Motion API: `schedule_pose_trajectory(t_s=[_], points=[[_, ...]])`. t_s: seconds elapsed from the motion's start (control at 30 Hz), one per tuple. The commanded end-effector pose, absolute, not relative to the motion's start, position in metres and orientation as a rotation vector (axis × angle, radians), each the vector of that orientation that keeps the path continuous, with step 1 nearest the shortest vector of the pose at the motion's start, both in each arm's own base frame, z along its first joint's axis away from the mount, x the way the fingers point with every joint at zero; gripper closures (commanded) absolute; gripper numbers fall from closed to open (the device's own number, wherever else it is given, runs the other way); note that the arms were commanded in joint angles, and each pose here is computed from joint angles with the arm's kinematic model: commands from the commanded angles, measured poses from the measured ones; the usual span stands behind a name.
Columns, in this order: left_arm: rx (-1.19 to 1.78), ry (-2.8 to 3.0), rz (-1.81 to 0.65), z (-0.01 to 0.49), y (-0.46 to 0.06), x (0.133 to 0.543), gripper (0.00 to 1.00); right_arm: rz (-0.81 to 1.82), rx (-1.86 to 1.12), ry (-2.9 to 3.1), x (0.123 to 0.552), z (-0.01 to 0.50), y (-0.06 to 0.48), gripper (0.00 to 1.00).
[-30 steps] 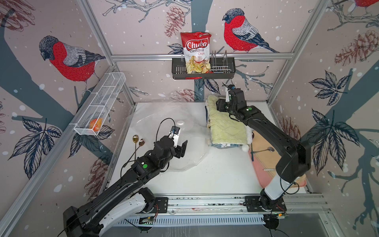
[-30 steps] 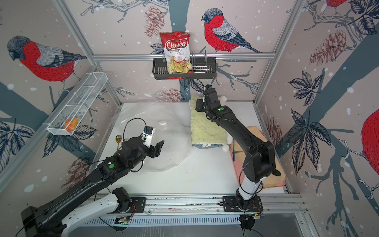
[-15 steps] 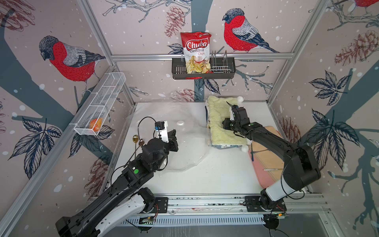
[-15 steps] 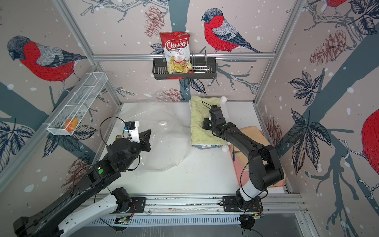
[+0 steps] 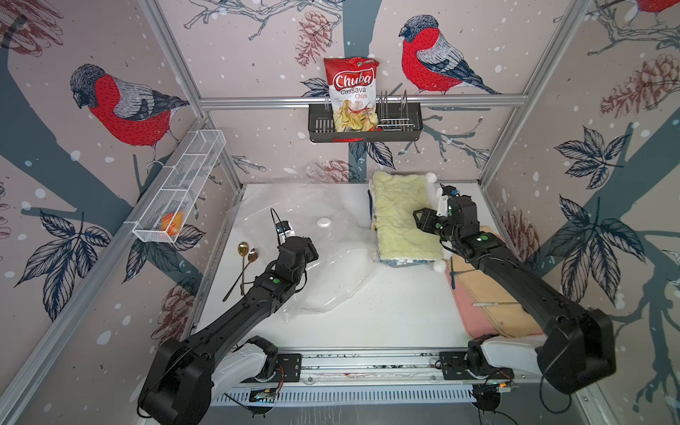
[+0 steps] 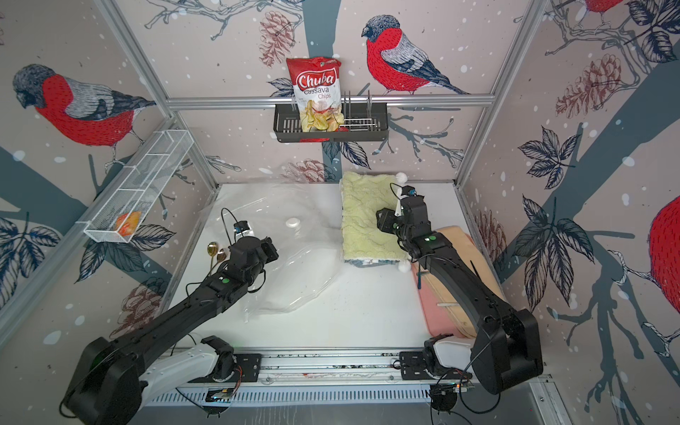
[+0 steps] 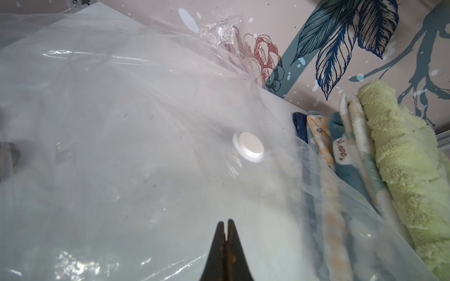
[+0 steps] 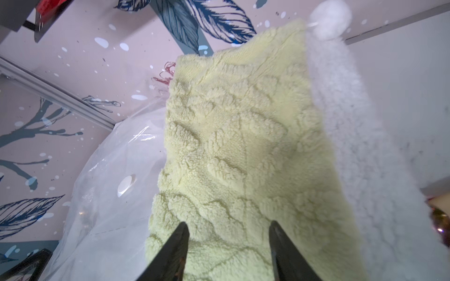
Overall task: Take the blanket out of the vacuum bag
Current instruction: Place the blanket at the center of the board, then reset both arms
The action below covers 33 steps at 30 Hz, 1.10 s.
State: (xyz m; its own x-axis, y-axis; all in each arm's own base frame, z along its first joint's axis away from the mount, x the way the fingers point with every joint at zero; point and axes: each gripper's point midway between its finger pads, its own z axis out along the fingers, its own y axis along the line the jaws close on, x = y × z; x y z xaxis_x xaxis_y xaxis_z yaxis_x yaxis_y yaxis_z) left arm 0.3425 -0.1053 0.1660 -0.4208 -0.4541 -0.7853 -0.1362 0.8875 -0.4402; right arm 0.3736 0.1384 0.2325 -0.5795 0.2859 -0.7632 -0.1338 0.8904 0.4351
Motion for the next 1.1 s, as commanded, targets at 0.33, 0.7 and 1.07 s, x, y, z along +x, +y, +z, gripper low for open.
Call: schedule_pose_trajectory(t_s=[0.33, 0.7, 1.07], points=[[-0.437, 1.976, -0.577, 0.151, -0.119, 0.403, 1.0, 0.59, 0.381, 2.061, 0.376, 0.209, 0.051, 0.3], [-0.3, 1.943, -0.578, 0.217, -0.126, 0.401, 1.0, 0.585, 0.441, 2.055, 0.376, 0.203, 0.034, 0.29], [-0.14, 1.75, -0.502, 0.341, -0.112, 0.372, 0.79, 0.562, 0.436, 1.931, 0.369, 0.235, 0.025, 0.29]])
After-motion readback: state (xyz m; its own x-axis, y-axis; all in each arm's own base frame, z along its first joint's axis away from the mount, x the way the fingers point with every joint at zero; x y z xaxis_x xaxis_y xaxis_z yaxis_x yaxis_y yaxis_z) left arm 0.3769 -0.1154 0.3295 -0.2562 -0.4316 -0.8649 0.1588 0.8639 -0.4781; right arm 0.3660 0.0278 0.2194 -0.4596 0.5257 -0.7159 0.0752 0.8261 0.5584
